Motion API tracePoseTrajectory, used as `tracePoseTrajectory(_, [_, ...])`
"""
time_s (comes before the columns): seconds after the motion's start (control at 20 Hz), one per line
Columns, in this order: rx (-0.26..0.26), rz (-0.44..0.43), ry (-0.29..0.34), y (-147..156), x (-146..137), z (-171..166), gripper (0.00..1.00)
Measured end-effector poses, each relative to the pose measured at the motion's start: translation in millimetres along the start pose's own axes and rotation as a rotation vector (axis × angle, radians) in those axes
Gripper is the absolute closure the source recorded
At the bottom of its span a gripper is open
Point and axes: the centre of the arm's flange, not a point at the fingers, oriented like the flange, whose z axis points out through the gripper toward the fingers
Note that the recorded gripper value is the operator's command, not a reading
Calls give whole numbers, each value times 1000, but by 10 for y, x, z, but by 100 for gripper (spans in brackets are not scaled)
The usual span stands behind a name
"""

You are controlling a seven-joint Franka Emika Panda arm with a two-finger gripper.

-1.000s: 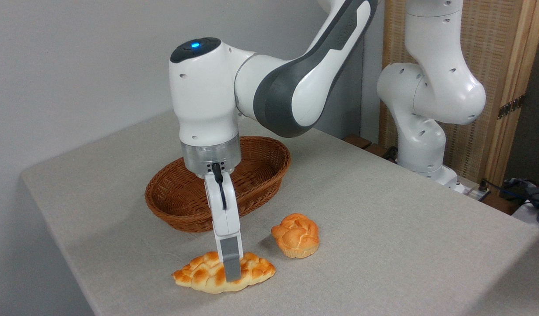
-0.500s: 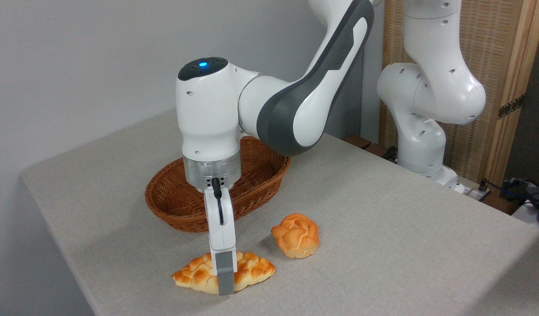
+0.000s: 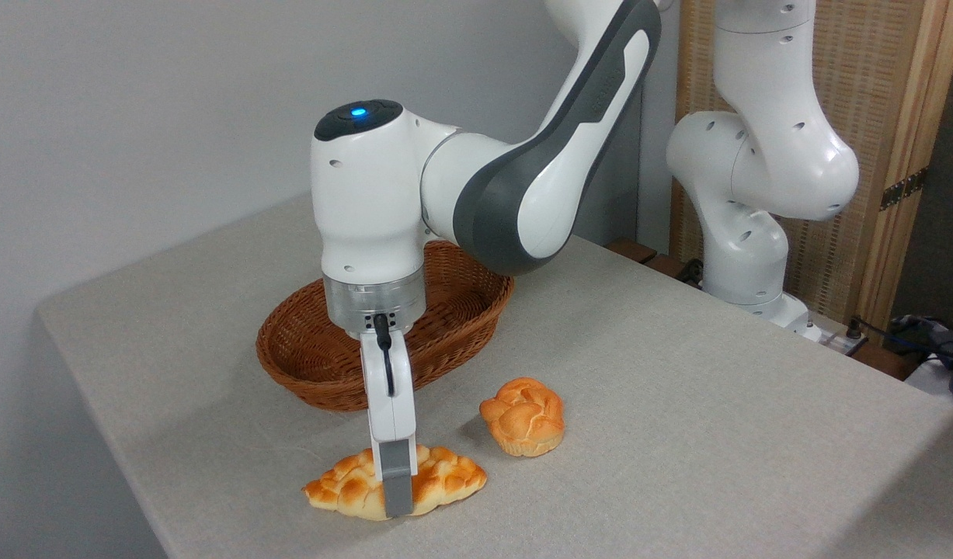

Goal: Put bread into the basket
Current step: 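Lift the braided roll and carry it over the wicker basket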

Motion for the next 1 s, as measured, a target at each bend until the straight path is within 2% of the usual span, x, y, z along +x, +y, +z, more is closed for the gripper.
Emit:
tracePoseTrajectory(0.55, [5, 0, 2, -11, 3, -24, 57])
tracePoseTrajectory(0.65, [5, -10, 2, -16, 8, -66, 55])
tracePoseTrajectory(0.75, [-16, -52, -4, -31, 47, -213, 51])
tracePoseTrajectory(0.85, [-59, -109, 0, -64, 128, -497, 51])
tracePoseTrajectory(1.0, [-141, -154, 46, -57, 303, -971, 51])
